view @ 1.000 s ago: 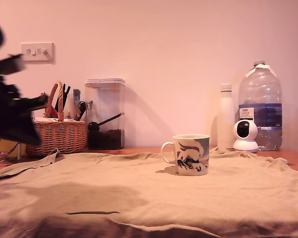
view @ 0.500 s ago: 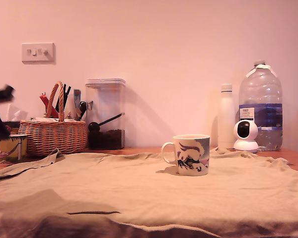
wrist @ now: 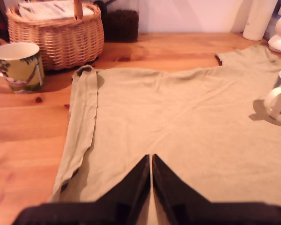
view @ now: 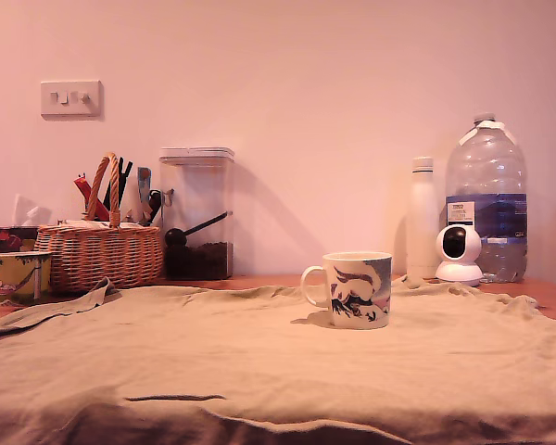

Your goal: Pick up the coffee capsules on the table and drop them inside the coffee cup

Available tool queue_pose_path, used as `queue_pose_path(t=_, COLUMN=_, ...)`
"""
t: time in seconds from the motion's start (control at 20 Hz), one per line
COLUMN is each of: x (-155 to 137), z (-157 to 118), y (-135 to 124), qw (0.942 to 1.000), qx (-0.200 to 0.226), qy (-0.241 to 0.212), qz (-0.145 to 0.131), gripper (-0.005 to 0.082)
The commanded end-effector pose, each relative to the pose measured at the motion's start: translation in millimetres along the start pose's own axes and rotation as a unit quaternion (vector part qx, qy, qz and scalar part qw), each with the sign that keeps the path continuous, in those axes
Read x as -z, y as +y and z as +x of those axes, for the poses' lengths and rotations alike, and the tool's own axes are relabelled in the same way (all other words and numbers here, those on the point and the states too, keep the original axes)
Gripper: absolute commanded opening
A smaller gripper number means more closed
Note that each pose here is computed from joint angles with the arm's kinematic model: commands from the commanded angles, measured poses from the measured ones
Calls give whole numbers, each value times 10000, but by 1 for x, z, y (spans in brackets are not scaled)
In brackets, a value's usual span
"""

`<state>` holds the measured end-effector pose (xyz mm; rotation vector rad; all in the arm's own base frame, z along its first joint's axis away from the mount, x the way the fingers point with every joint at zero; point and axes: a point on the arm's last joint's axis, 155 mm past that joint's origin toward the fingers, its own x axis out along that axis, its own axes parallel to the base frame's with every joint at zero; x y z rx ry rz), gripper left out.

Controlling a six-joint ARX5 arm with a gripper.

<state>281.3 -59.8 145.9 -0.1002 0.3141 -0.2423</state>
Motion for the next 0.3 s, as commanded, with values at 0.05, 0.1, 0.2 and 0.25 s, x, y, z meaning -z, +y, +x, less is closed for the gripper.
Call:
queue_pose_path(t=0.05, x=6, z=-10, y=0, qw=10000, qx=-19, qy=-24, qz=-20, gripper=-24)
queue_pose_path(t=0.1, x=6, z=-14, y=-1, qw=10000, qx=-18, qy=-36, qz=-24, gripper=-24)
queue_pose_path(t=0.2, x=7, z=-22, y=-1, qw=10000, qx=-40, qy=-59, qz=-23, gripper=-24)
queue_pose_path(t=0.25, x=6, z=-25, y=-1, qw=9999, qx=-50, qy=-96, qz=-17, gripper=-24)
